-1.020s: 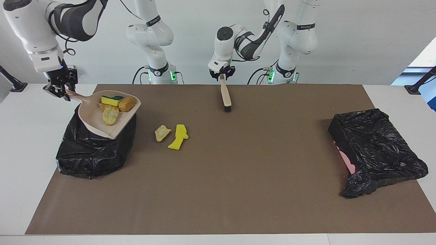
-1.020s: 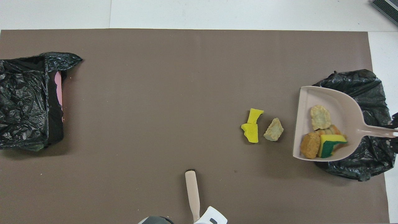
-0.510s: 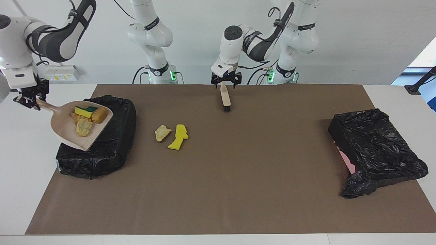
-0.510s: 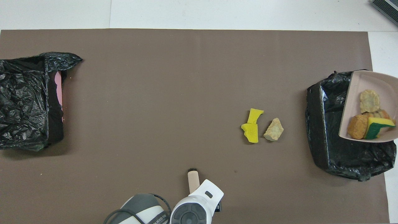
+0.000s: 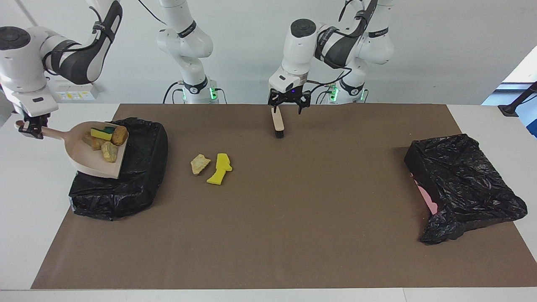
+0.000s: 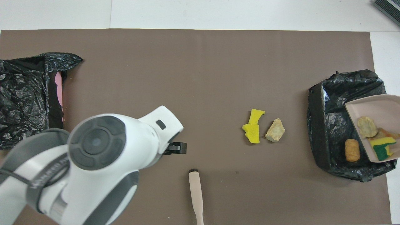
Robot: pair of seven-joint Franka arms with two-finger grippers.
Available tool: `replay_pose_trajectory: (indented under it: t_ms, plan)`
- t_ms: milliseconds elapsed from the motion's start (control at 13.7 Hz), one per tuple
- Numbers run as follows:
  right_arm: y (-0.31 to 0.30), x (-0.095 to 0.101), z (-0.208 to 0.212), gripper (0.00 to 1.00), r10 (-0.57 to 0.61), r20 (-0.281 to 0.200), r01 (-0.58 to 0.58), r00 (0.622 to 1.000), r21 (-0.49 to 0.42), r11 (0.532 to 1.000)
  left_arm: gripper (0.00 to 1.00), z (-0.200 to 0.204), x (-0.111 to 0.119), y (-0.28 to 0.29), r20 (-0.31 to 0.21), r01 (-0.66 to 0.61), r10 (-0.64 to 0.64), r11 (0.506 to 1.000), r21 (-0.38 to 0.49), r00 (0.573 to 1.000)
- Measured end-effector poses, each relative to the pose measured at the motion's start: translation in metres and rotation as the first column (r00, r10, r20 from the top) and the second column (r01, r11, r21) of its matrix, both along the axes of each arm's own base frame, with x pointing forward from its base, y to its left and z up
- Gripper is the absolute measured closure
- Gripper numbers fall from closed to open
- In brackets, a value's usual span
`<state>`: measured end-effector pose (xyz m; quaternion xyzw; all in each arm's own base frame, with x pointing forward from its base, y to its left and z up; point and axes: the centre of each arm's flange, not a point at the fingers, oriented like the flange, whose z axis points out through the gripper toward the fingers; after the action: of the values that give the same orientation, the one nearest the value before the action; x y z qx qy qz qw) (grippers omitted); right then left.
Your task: Sweep and dump trash in bin
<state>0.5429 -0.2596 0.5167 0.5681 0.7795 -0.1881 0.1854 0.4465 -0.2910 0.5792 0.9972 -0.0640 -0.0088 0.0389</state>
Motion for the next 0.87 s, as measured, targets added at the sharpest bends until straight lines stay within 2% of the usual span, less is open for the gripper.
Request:
replay_pose_trajectory:
  t_ms: [146,291,510,728,874]
  plan:
    - [0.010,0.006,0.000,0.67,0.050,-0.027,-0.052,0.998,-0.052,0.997,0.00,0.038,0.018,0.043,0.012,-0.001,0.001,1.000,-0.003,1.000]
    - [0.023,0.015,0.003,0.67,0.112,-0.037,-0.116,0.993,-0.114,0.987,0.00,0.069,0.033,0.094,0.015,0.005,-0.005,1.000,0.012,1.000]
    - [0.048,0.025,0.010,0.67,0.177,-0.053,-0.184,0.983,-0.183,0.966,0.00,0.107,0.050,0.168,0.046,-0.021,0.020,1.000,0.009,0.999]
    - [0.085,0.031,0.026,0.67,0.214,-0.055,-0.221,0.975,-0.226,0.949,0.00,0.110,0.070,0.199,0.045,-0.041,0.041,0.999,0.008,0.998]
    - [0.109,0.031,0.043,0.67,0.194,-0.019,-0.192,0.981,-0.252,0.949,0.00,0.105,0.080,0.202,0.035,-0.003,0.002,1.000,0.013,0.999]
